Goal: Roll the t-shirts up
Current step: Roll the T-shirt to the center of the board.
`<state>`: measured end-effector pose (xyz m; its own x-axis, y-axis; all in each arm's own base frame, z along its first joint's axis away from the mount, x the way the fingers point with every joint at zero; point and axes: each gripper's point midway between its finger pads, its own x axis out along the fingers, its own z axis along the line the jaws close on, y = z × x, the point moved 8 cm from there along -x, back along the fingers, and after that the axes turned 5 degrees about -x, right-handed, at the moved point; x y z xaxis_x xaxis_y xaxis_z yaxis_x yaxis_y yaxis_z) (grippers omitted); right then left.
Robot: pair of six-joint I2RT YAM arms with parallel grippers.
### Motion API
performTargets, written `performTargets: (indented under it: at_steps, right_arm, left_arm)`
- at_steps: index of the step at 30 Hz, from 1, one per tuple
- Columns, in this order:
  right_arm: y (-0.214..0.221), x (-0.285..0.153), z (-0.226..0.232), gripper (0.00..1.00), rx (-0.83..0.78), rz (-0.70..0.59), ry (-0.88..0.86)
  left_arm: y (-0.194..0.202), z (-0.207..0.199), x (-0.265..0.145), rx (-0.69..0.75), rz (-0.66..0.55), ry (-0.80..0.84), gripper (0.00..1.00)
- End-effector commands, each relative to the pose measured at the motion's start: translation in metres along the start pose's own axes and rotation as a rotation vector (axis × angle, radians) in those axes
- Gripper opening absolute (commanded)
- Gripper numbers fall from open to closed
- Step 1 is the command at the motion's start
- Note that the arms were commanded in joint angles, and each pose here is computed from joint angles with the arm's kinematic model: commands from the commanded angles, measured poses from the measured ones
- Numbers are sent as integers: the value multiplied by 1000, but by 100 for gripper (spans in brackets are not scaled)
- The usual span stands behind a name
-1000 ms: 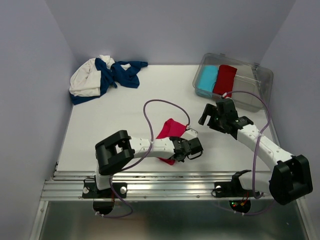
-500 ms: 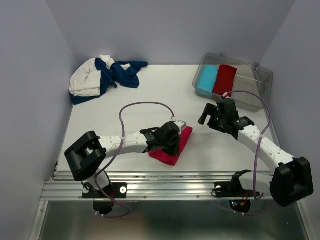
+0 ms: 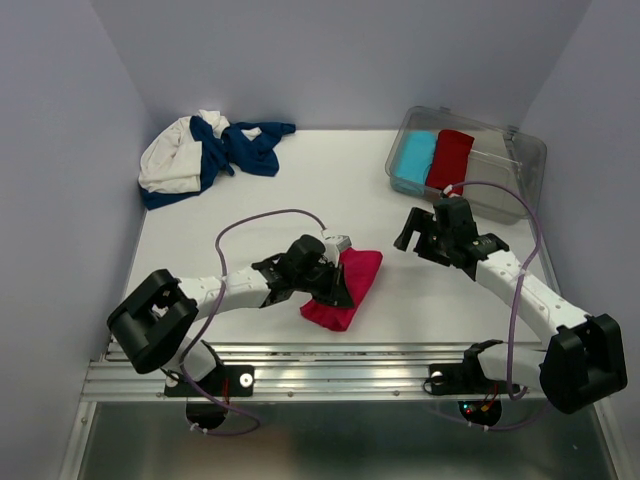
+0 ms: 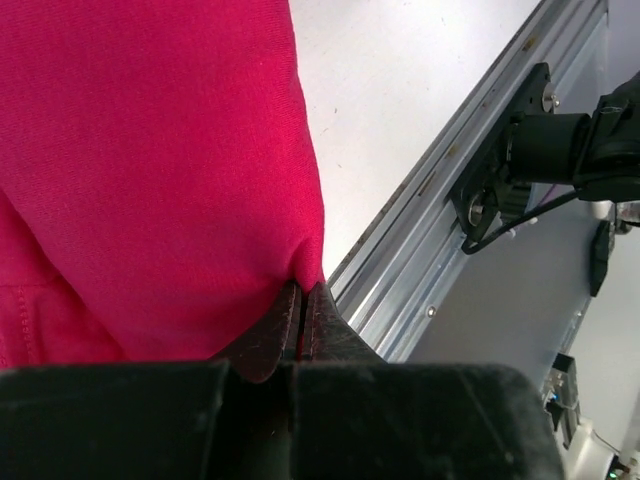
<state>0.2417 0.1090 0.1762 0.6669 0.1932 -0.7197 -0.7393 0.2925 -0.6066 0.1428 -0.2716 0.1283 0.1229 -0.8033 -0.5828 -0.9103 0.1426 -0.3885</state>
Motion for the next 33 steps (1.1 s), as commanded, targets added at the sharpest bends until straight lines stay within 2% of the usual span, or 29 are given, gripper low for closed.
performTargets:
  at_steps: [1, 16, 33]
  right_arm:
    - [-8, -6, 5, 94, -22, -18, -39]
    - [-6, -5, 9, 94, -38, 14, -85]
    - [-2, 1, 8, 93, -35, 32, -88]
  left_arm:
    - [-8, -16, -11, 27, -37, 143, 0]
    - [-12, 1, -25, -43, -80, 220, 0]
    - [-14, 26, -35, -118, -107, 232, 0]
